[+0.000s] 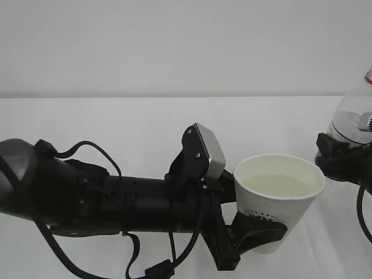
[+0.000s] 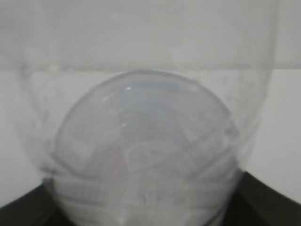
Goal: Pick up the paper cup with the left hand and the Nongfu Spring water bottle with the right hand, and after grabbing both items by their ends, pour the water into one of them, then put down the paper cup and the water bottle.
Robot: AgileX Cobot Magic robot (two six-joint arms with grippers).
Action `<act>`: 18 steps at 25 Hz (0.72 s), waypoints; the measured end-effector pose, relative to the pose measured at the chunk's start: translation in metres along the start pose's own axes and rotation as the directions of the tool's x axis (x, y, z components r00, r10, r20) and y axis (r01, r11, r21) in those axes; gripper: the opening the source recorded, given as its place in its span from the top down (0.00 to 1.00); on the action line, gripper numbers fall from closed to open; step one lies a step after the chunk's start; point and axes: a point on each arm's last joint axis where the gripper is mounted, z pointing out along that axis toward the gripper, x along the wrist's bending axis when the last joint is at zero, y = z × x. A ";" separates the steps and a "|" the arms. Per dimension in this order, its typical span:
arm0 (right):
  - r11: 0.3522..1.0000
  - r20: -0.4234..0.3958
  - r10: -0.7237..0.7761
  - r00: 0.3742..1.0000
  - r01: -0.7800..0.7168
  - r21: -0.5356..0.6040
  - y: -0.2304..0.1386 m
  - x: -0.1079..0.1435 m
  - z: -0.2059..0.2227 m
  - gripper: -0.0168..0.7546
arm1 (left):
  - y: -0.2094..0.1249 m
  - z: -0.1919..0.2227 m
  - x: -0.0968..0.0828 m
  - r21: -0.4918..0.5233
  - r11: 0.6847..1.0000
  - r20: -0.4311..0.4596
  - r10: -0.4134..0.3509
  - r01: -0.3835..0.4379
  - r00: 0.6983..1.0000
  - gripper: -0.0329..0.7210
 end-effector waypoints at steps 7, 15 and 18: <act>1.000 0.001 -0.003 1.000 0.003 0.017 -0.005 0.000 0.002 0.34 | 0.000 0.000 0.000 0.000 1.000 0.000 0.000 0.000 1.000 0.27; 0.999 0.006 -0.010 1.000 0.010 0.049 -0.020 -0.001 0.007 0.34 | 0.000 0.000 0.000 0.000 1.000 0.000 0.000 0.000 1.000 0.27; 0.999 0.007 -0.008 1.000 0.008 0.049 -0.020 -0.001 0.007 0.34 | 0.000 0.000 0.000 0.000 1.000 0.000 0.000 0.000 1.000 0.27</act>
